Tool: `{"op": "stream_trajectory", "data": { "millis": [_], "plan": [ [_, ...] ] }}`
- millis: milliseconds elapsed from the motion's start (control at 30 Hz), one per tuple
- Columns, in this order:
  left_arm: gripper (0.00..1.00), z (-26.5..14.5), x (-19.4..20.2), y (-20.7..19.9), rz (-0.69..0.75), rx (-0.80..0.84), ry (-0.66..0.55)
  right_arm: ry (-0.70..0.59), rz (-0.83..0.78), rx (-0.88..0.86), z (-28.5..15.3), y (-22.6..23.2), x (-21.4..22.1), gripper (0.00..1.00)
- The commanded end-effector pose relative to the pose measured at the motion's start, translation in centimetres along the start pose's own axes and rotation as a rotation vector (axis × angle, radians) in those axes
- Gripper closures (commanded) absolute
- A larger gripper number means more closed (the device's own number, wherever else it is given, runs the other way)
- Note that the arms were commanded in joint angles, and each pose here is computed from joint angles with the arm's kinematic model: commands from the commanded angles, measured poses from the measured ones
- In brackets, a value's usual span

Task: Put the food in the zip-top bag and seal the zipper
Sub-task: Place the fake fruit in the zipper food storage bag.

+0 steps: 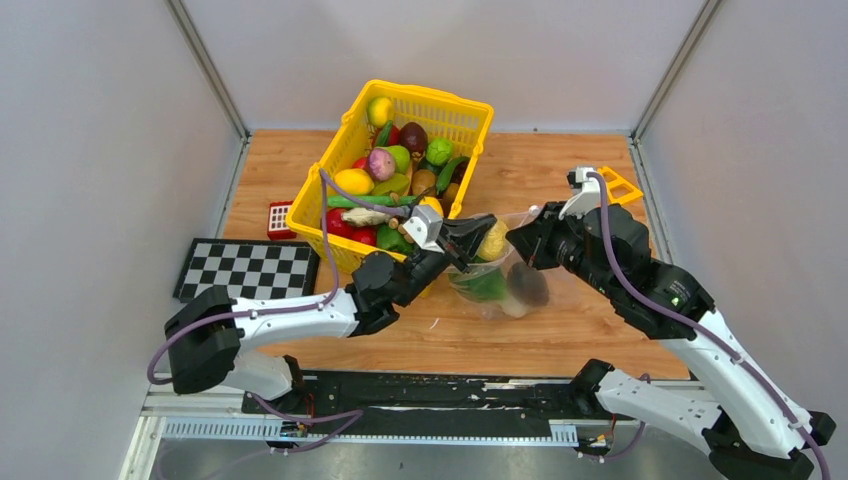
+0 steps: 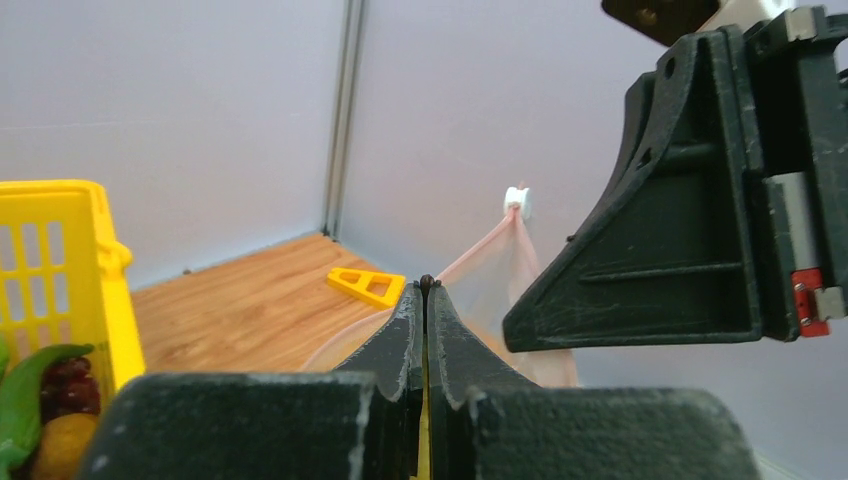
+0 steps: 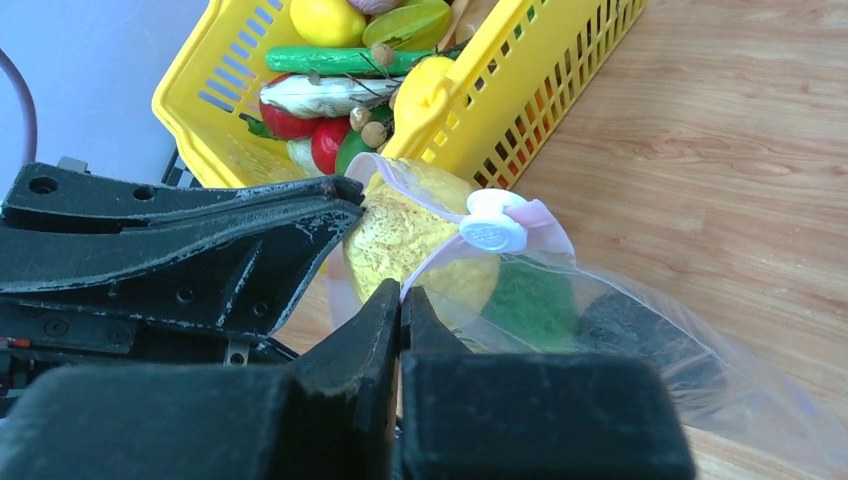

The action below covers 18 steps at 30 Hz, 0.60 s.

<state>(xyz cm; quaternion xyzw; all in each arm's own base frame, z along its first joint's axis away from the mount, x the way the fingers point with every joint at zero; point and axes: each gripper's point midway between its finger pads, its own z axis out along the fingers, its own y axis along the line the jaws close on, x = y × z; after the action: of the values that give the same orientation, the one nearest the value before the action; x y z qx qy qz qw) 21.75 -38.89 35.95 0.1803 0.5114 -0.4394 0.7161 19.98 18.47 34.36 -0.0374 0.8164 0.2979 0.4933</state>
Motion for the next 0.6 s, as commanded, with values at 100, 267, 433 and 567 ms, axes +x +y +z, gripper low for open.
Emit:
{"op": "stream_trajectory", "data": {
  "millis": [100, 267, 433, 567],
  "plan": [
    [1.00, 0.2, -1.2, -1.1, -0.170, -0.022, -0.122, -0.109, 0.085, -0.033, 0.1, 0.6, -2.0, 1.00],
    [1.00, -0.5, 0.3, -0.1, -0.251, -0.080, -0.123, -0.137, 0.111, -0.020, -0.1, 0.0, -2.3, 1.00],
    [0.84, -0.4, 1.0, -0.6, -0.232, -0.068, -0.082, -0.141, 0.122, -0.016, -0.1, -0.4, -2.2, 1.00],
    [0.63, -0.1, 1.7, -1.3, -0.177, -0.035, 0.003, -0.140, 0.125, -0.021, 0.1, -0.5, -2.2, 1.00]
  ]
}}
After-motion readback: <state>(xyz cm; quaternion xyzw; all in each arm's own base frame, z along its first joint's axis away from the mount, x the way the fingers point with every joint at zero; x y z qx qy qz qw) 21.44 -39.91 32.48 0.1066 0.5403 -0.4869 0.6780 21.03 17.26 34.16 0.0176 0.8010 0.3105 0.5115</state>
